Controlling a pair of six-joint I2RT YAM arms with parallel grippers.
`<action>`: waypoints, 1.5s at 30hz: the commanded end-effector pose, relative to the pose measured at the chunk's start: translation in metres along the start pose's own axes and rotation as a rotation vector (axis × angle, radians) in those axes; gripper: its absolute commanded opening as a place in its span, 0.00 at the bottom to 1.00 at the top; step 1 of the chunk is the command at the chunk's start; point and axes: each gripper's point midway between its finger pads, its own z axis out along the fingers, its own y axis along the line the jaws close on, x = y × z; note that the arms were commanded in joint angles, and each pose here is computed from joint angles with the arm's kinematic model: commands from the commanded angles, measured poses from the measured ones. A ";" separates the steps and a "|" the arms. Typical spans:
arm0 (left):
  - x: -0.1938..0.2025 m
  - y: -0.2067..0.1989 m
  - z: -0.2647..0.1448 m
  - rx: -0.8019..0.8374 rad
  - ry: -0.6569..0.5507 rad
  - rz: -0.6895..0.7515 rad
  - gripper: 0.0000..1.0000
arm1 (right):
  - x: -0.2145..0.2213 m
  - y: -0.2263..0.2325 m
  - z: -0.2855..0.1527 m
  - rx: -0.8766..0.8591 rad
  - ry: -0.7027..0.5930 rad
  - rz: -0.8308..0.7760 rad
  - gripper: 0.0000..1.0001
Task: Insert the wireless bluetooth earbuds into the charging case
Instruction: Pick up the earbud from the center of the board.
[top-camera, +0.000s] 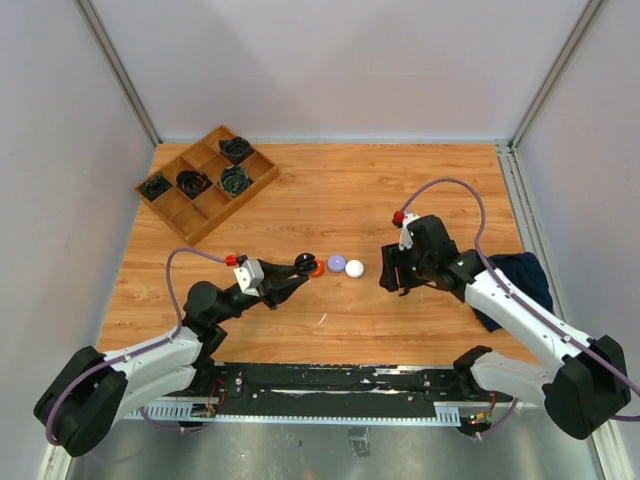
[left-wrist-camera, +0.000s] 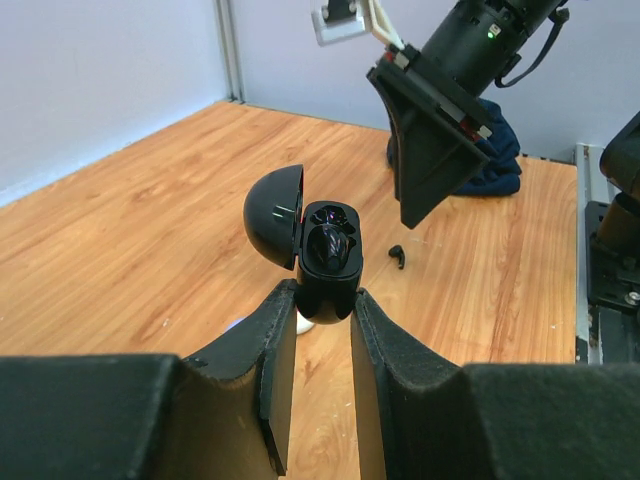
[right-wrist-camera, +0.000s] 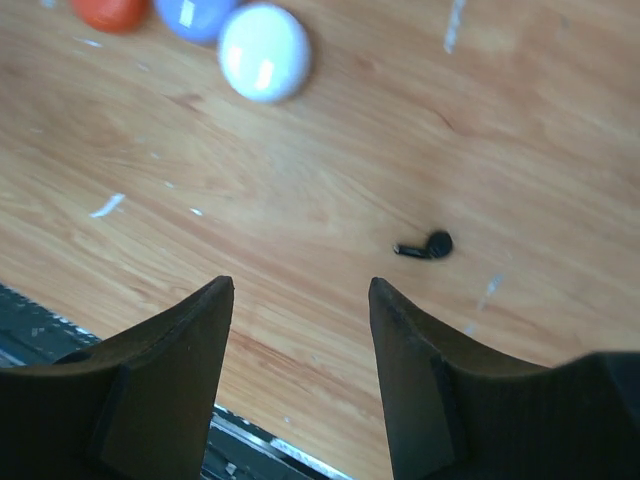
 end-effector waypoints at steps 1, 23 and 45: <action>0.003 0.003 -0.001 -0.009 -0.002 0.019 0.00 | 0.031 -0.048 -0.009 0.273 0.146 0.111 0.57; 0.022 0.004 0.002 -0.005 0.054 -0.030 0.00 | 0.053 -0.096 0.041 0.457 0.233 0.357 0.32; 0.023 0.002 0.003 0.001 0.061 -0.040 0.00 | 0.067 -0.094 0.056 0.442 0.325 0.326 0.20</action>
